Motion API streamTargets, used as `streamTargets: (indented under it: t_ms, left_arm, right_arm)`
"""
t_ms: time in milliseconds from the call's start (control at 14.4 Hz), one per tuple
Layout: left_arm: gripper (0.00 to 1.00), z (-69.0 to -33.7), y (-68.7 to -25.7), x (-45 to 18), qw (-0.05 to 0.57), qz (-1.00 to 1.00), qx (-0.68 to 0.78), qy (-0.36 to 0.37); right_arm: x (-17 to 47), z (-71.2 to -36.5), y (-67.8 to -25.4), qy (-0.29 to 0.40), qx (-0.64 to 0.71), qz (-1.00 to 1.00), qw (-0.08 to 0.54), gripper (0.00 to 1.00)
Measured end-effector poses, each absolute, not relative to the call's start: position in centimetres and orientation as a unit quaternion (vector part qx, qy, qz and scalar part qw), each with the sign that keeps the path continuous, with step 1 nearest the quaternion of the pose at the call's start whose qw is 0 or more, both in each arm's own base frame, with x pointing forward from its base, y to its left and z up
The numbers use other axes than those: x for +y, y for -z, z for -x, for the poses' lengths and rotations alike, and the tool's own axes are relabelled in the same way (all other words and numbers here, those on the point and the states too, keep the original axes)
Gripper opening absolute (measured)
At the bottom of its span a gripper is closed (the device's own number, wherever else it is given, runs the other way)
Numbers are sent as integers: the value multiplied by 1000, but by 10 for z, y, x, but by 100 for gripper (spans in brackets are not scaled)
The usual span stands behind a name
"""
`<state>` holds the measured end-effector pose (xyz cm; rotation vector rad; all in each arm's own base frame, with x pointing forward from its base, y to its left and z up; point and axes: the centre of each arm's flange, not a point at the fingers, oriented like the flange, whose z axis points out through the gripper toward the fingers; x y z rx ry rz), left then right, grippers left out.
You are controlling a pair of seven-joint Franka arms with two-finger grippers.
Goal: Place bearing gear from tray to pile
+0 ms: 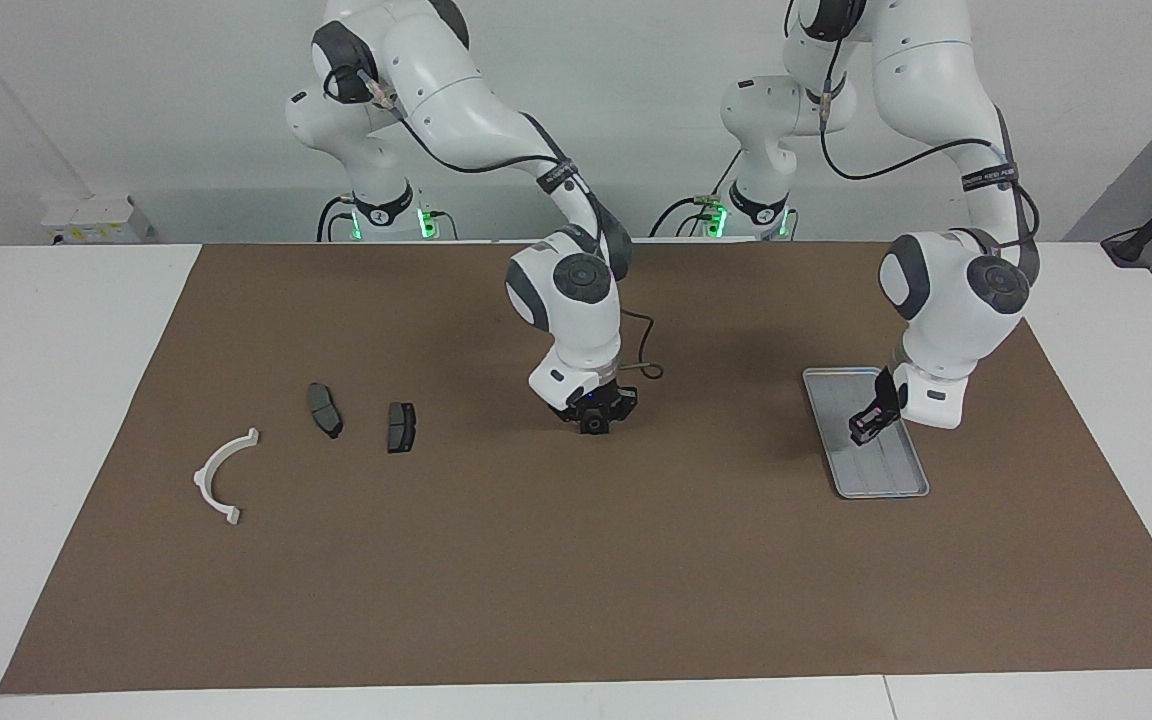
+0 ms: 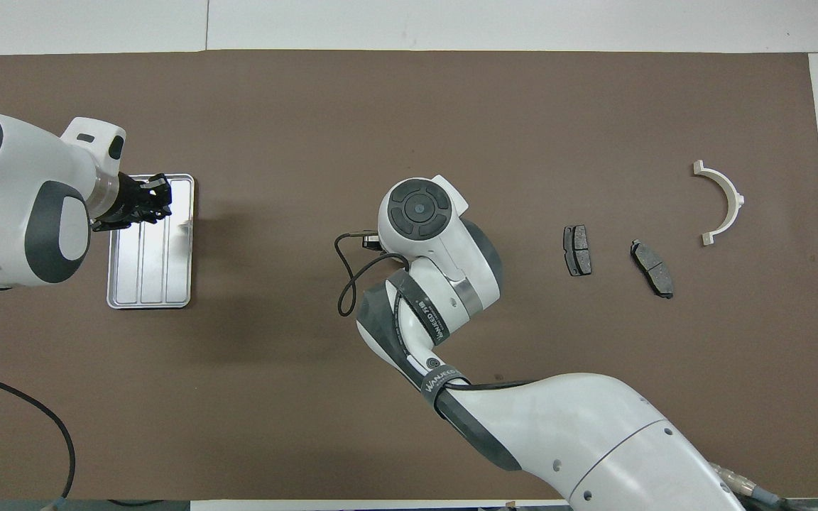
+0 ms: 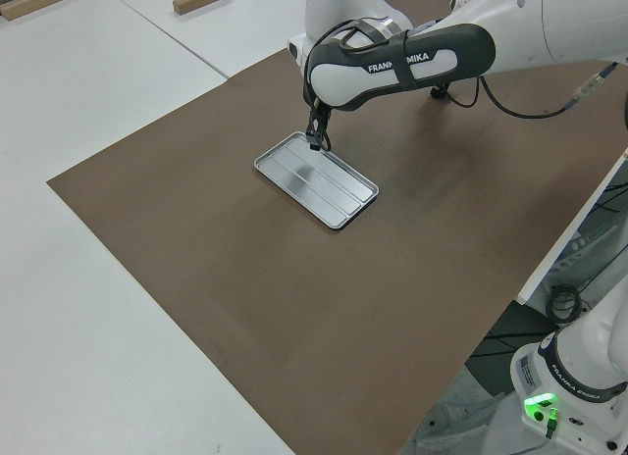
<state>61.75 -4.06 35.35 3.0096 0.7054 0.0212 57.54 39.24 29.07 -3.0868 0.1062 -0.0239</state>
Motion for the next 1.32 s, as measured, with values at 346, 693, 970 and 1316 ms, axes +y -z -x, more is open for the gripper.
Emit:
streamTargets:
  t_ms: [346, 693, 970, 1316]
  left_arm:
    - [25, -614, -370, -74, 69, -956, 286, 1]
    - [25, -581, -392, -241, 89, -936, 340, 0]
    - [25, -552, -395, -363, 74, -930, 360, -18]
    - [25, -561, -328, -430, 36, -941, 337, -24]
  right_arm:
    - [317, -616, -337, -9, 14, 1000, 15, 37]
    - [219, -639, -399, 2, -19, 1000, 20, 37]
    - [119, -648, -380, -21, -60, 998, 16, 37]
    - [62, -636, -344, -8, -96, 995, 17, 37]
